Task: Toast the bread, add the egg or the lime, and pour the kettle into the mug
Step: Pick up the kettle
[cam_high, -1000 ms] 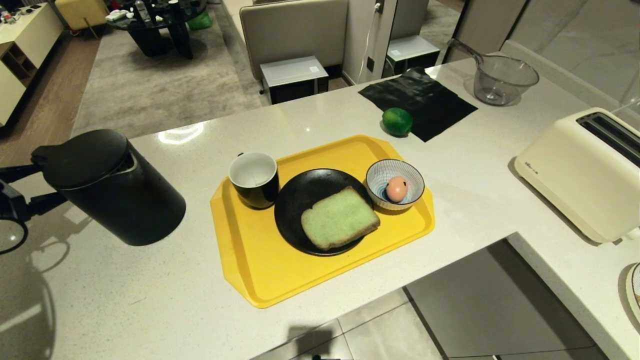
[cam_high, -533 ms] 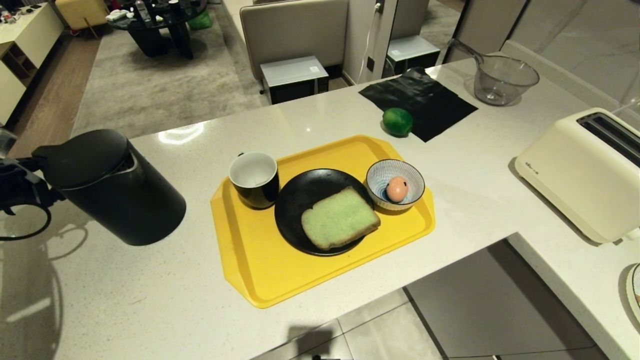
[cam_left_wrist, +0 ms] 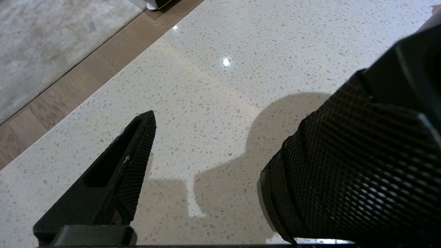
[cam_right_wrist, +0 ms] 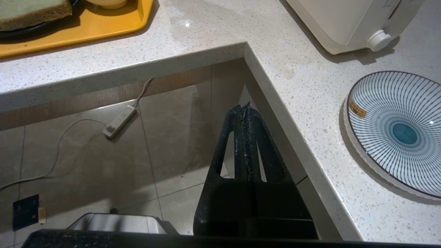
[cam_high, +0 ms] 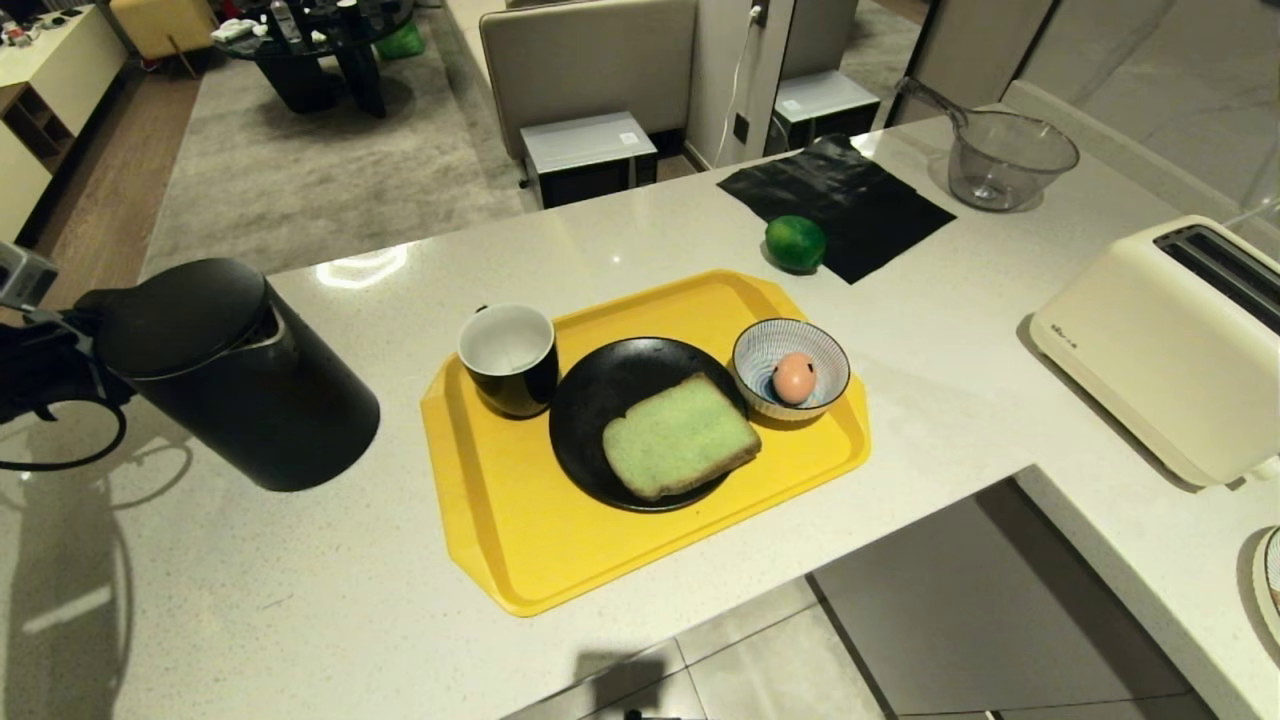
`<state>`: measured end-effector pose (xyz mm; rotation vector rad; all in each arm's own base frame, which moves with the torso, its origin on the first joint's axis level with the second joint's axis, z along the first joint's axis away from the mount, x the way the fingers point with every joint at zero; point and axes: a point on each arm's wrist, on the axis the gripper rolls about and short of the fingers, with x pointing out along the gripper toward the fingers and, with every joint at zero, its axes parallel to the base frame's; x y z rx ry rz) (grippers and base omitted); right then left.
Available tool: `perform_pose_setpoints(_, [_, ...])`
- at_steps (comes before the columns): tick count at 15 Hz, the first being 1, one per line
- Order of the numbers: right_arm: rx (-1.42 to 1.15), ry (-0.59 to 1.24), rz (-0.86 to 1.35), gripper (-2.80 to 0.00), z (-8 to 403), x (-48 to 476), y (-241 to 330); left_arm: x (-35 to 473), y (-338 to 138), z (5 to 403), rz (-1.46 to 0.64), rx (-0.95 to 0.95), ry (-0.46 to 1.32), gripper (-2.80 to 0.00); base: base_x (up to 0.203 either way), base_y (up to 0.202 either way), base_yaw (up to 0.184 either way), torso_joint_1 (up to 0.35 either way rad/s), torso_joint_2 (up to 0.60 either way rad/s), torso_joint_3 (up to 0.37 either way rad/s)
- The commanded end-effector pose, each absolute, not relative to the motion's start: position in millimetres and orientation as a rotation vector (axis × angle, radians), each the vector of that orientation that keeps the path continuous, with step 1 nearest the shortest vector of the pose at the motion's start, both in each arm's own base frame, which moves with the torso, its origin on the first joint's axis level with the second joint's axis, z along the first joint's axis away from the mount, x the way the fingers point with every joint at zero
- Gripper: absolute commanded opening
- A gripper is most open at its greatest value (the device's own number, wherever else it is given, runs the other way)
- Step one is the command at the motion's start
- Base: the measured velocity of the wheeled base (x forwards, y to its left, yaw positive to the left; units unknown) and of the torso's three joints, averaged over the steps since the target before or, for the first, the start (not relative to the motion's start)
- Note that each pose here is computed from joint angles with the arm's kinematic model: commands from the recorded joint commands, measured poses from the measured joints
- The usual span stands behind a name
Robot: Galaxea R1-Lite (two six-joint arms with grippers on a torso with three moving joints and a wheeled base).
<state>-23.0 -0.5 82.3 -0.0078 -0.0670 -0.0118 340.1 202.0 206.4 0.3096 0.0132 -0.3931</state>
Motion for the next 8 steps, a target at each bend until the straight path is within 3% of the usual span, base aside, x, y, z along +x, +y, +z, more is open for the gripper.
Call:
perform_pose_setpoints(1, [-0.009,-0.04,-0.011,-2.8,75.2,-20.9,-0.5,338.6,201.8,209.5,-0.395,0.319,0.004,0.0,0.0,0.0,0.0,0.0,0.0,0.0])
perform_pose_setpoints(5, [-0.009,-0.04,-0.011,-2.8,75.2,-20.9,-0.5,339.1,201.4,211.1,-0.392,0.321,-0.008,0.0,0.0,0.0,0.0,0.0,0.0,0.0])
perform_pose_setpoints(6, [-0.009,-0.041,-0.011,-2.8,75.3,-20.9,-0.5,339.5,201.8,211.3,-0.384,0.324,-0.01,-2.8,0.0,0.0,0.0,0.0,0.0,0.0])
perform_pose_setpoints(8, [-0.009,-0.04,-0.011,-2.8,75.2,-20.9,-0.5,339.7,201.9,210.4,-0.383,0.318,-0.006,-2.8,0.0,0.0,0.0,0.0,0.0,0.0])
